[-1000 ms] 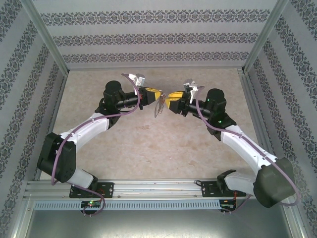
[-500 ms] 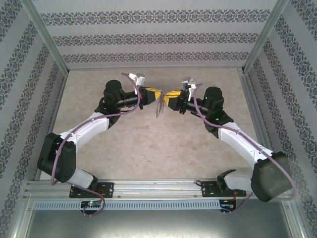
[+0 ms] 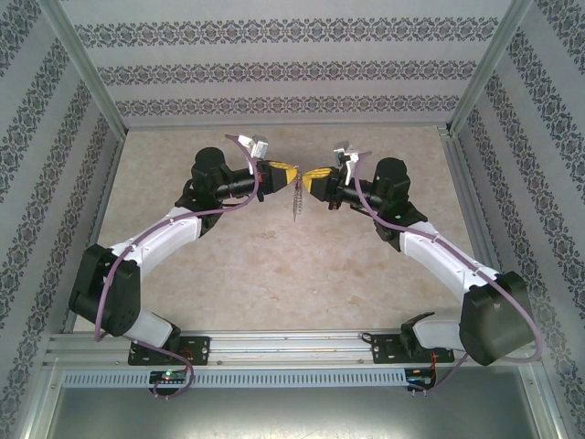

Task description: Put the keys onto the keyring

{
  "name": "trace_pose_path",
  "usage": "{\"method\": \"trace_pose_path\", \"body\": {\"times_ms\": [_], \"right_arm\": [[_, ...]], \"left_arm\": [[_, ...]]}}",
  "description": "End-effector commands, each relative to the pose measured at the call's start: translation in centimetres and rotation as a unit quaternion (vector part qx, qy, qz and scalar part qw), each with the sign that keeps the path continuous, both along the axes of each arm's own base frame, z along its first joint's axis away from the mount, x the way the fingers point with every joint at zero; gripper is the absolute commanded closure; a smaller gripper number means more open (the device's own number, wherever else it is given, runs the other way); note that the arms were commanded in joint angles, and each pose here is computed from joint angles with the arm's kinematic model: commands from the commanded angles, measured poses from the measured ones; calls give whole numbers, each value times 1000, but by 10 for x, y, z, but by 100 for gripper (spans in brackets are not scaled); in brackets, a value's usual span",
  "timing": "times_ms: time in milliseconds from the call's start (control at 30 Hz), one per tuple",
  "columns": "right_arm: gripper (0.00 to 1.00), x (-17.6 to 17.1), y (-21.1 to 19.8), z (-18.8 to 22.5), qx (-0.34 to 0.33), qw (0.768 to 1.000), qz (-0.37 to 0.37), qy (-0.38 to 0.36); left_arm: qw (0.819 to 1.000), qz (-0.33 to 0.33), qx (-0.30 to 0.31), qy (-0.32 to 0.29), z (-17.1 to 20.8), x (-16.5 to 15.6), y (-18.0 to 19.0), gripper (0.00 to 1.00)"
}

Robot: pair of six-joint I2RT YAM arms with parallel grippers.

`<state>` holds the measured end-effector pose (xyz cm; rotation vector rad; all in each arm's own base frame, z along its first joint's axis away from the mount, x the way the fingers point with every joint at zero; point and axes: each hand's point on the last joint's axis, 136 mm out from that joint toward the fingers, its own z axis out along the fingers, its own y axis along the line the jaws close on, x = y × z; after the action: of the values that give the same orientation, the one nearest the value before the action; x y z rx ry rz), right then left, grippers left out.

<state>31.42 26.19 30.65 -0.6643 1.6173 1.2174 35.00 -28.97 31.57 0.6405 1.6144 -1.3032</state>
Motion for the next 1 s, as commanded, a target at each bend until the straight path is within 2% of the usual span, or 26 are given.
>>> {"method": "trace_pose_path", "body": {"times_ms": [0, 300, 500, 567, 767, 967], "right_arm": [[86, -1, 2, 19, 15, 999, 17, -26], [83, 3, -8, 16, 13, 1000, -6, -26], [64, 11, -23, 24, 38, 998, -48, -19], [61, 11, -23, 29, 47, 998, -48, -18], [60, 12, -19, 38, 71, 997, -33, -14], [60, 14, -12, 30, 77, 997, -17, 1]], "left_arm": [[999, -12, -9, -35, 20, -3, -6, 100], [999, -10, -9, -36, 21, -2, -5, 100], [1000, -6, -10, -29, 15, 1, -6, 100], [1000, -6, -11, -27, 13, 1, -7, 100], [1000, -11, -12, -20, 10, 3, -9, 100], [1000, -14, -11, -16, 8, 4, -11, 100]]}}
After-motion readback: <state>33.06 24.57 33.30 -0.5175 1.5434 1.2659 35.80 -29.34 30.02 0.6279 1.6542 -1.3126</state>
